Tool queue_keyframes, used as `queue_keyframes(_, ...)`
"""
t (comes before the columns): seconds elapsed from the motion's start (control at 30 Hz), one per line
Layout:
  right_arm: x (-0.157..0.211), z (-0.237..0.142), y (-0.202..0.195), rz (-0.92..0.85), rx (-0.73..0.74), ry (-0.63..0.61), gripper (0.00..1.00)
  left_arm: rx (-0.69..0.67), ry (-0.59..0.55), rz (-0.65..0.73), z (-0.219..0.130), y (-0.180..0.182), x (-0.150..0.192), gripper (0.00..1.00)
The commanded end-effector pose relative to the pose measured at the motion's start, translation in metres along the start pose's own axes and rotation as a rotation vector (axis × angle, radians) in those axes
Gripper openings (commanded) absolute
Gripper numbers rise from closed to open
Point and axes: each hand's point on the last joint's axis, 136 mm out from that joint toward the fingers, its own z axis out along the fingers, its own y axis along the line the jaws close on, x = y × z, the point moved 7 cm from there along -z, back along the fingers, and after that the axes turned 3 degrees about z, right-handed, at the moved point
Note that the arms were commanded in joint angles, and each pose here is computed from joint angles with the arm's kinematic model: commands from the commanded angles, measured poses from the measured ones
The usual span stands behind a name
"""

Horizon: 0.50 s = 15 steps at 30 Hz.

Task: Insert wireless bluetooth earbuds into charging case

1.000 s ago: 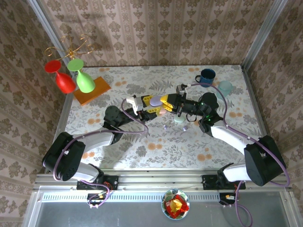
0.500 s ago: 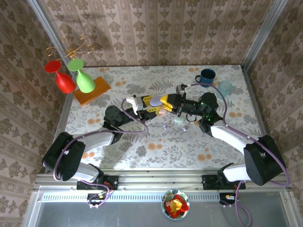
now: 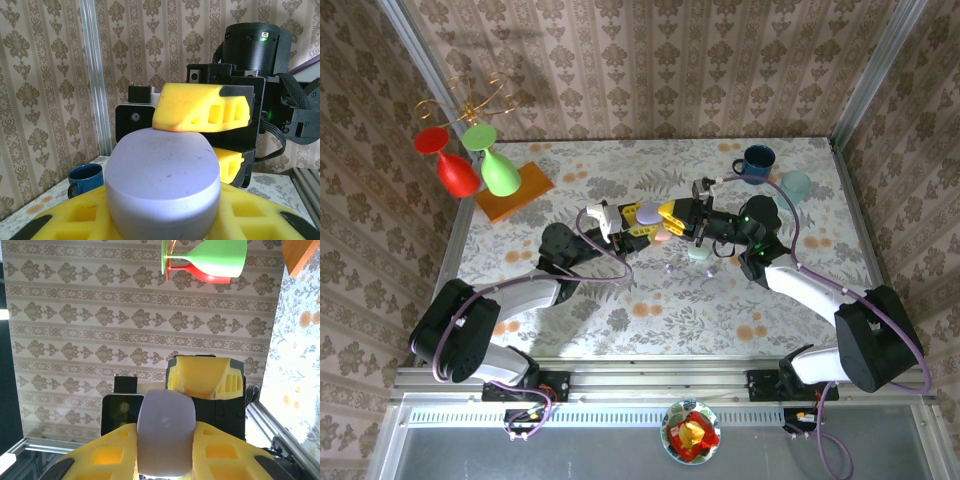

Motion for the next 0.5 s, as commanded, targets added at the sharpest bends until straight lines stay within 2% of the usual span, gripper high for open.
queue_keyframes(0.0, -0.004, 0.003, 0.001, -0.042, 0.024, -0.019, 0.35, 0.084, -0.063, 0.053, 0.001, -0.009, -0.023, 0.36)
queue_keyframes(0.07, -0.005, 0.002, 0.004, -0.064, 0.022, -0.028, 0.49, 0.096, -0.042, 0.050, -0.002, -0.010, -0.018, 0.37)
queue_keyframes(0.17, -0.007, -0.005, 0.008, -0.107, 0.023, -0.046, 0.58, 0.102, -0.005, 0.036, -0.009, -0.011, -0.011, 0.37)
queue_keyframes(0.33, -0.004, -0.020, 0.015, -0.277, 0.092, -0.072, 0.63, 0.094, 0.055, 0.025, -0.017, -0.016, -0.001, 0.37)
queue_keyframes(0.47, 0.009, -0.036, 0.020, -0.572, 0.310, -0.105, 0.65, 0.088, 0.111, 0.031, -0.024, -0.021, 0.002, 0.37)
